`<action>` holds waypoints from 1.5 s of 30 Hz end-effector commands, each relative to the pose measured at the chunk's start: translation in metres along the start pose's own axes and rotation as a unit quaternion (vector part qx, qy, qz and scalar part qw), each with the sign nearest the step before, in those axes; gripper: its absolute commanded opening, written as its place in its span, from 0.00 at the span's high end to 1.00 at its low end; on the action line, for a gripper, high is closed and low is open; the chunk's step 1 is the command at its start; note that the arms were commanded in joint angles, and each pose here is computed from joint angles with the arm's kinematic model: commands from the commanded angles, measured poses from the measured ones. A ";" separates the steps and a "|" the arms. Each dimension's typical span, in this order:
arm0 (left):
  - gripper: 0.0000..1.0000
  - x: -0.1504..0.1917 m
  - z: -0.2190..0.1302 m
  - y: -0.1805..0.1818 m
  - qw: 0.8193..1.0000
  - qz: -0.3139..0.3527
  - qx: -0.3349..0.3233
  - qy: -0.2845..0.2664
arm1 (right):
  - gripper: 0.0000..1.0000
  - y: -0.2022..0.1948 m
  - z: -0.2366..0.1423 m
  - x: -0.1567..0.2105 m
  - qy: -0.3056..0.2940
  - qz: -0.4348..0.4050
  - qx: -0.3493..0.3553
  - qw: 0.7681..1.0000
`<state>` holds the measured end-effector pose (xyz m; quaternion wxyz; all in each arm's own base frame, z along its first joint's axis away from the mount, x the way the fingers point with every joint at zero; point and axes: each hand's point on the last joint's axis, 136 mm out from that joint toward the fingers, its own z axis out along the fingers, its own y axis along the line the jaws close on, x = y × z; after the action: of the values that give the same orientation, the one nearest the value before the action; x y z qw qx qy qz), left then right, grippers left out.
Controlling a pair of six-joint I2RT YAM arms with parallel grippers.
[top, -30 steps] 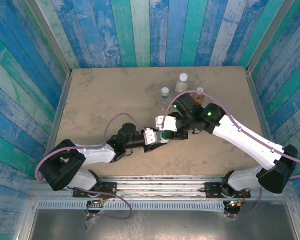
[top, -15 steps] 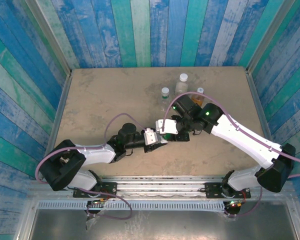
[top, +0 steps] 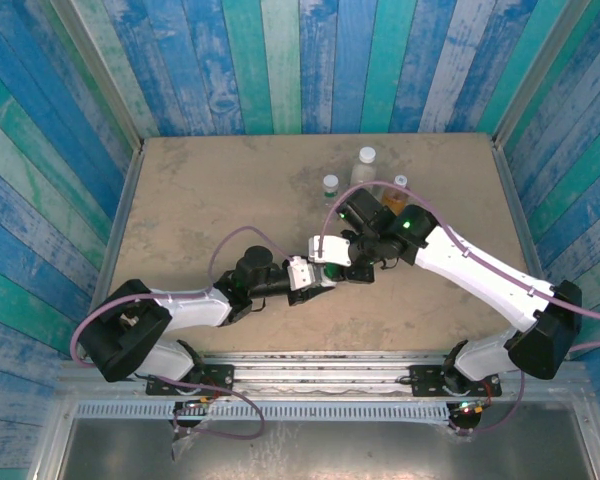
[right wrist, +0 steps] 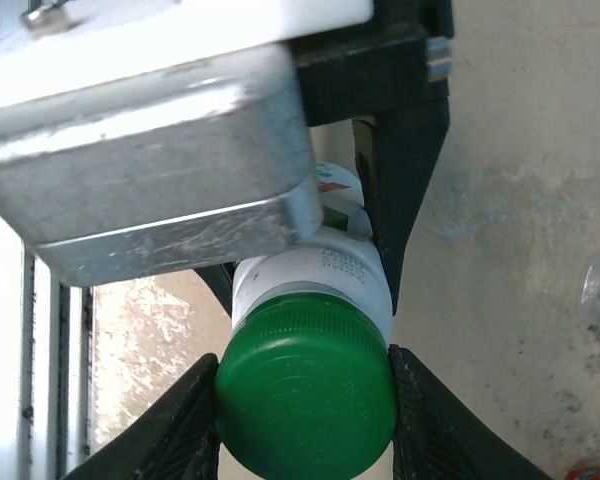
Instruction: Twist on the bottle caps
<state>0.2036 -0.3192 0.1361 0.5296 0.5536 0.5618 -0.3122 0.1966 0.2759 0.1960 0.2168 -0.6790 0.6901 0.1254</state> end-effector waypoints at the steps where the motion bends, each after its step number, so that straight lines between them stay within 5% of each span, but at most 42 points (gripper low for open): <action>1: 0.47 0.008 -0.004 -0.007 1.000 -0.010 0.007 0.016 | 0.82 -0.014 -0.009 -0.010 -0.025 0.152 0.036 0.987; 9: 0.47 0.010 -0.003 -0.006 1.000 -0.010 0.004 0.019 | 0.95 -0.022 -0.011 -0.005 -0.034 0.394 0.056 0.917; 15: 0.47 0.007 -0.004 -0.007 1.000 -0.011 0.005 0.014 | 0.48 -0.016 -0.022 0.000 -0.038 0.236 0.071 0.968; 21: 0.47 -0.005 -0.007 -0.002 0.999 -0.041 -0.006 -0.011 | 0.23 -0.014 -0.040 -0.005 -0.085 0.142 0.094 0.982; 32: 0.48 -0.047 -0.009 -0.004 0.990 -0.097 0.026 -0.095 | 0.27 -0.020 -0.052 -0.026 -0.316 0.222 0.131 0.913; 45: 0.48 -0.055 -0.005 -0.005 0.989 -0.100 0.044 -0.099 | 0.61 -0.007 -0.027 -0.027 -0.298 0.230 0.061 0.924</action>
<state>0.1915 -0.3256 0.1675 0.5099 0.4754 0.5752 -0.4279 0.2003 0.2822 0.2270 0.4203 -0.4185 0.7439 0.3081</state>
